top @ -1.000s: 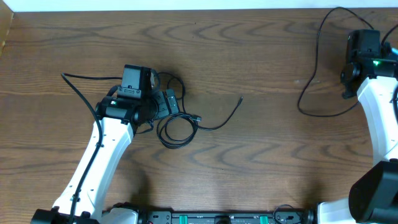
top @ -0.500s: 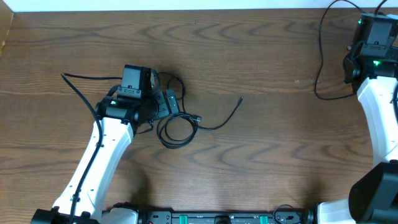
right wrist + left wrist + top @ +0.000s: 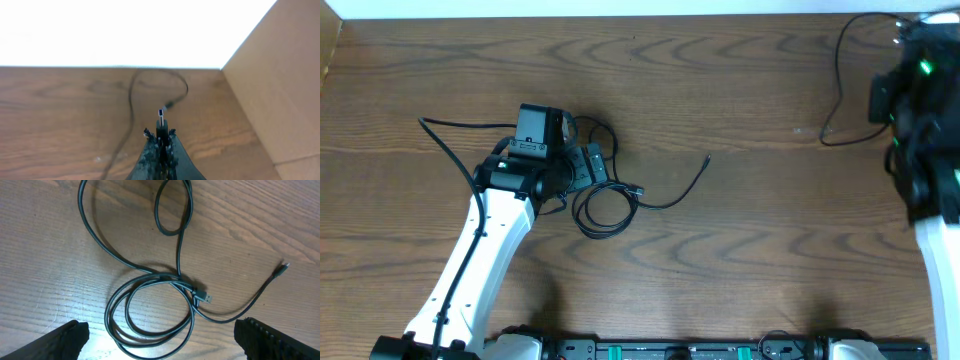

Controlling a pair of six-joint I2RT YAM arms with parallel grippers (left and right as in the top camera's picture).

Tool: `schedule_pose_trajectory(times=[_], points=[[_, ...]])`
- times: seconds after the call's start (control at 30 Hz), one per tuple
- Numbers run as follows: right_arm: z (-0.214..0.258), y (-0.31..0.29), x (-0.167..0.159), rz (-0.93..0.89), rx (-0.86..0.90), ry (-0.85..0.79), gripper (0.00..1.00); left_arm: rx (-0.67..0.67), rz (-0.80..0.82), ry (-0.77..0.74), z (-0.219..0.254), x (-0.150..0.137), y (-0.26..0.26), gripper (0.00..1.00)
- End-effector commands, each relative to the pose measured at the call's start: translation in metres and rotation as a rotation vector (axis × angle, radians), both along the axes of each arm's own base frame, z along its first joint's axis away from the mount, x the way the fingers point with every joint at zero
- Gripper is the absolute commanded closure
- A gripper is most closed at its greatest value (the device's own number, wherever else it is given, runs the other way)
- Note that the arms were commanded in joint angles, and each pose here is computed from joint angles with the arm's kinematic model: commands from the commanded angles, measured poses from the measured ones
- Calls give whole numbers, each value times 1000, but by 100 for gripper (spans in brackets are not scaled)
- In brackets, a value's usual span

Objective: Untangle cables

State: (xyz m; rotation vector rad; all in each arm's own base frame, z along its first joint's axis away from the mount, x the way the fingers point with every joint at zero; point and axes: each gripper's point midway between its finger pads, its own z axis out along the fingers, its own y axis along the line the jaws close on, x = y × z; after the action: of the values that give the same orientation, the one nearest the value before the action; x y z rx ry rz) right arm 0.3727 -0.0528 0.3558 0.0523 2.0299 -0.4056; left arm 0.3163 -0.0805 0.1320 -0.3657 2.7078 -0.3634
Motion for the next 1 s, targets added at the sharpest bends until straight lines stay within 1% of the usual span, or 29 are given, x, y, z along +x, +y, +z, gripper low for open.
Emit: schedule_pose_trajectory(times=[0.0, 0.1, 0.23, 0.3, 0.37, 0.57, 0.63, 0.7, 0.8, 0.83, 0.9, 0.97], points=[[48, 8, -39, 20, 58, -146, 99, 15, 2, 1, -1, 0, 3, 1], [75, 14, -69, 54, 82, -238, 99, 15, 2, 1, -1, 0, 3, 0], [111, 35, -108, 178, 118, -361, 99, 15, 2, 1, -1, 0, 3, 1], [121, 43, -121, 223, 139, -395, 99, 15, 2, 1, -1, 0, 3, 0], [120, 57, -128, 302, 164, -387, 99, 15, 2, 1, -1, 0, 3, 0], [100, 131, -124, 730, 286, -265, 99, 15, 2, 1, -1, 0, 3, 1], [87, 138, -118, 774, 291, -205, 99, 15, 2, 1, -1, 0, 3, 0], [69, 130, -108, 721, 285, -138, 99, 15, 2, 1, -1, 0, 3, 1], [24, 96, -92, 512, 233, 29, 99, 15, 2, 1, -1, 0, 3, 1], [9, 79, -89, 418, 203, 90, 99, 15, 2, 1, -1, 0, 3, 1], [-5, 52, -86, 274, 154, 147, 99, 15, 2, 1, -1, 0, 3, 0], [-12, 9, -82, 28, 111, 162, 99, 15, 2, 1, -1, 0, 3, 1]])
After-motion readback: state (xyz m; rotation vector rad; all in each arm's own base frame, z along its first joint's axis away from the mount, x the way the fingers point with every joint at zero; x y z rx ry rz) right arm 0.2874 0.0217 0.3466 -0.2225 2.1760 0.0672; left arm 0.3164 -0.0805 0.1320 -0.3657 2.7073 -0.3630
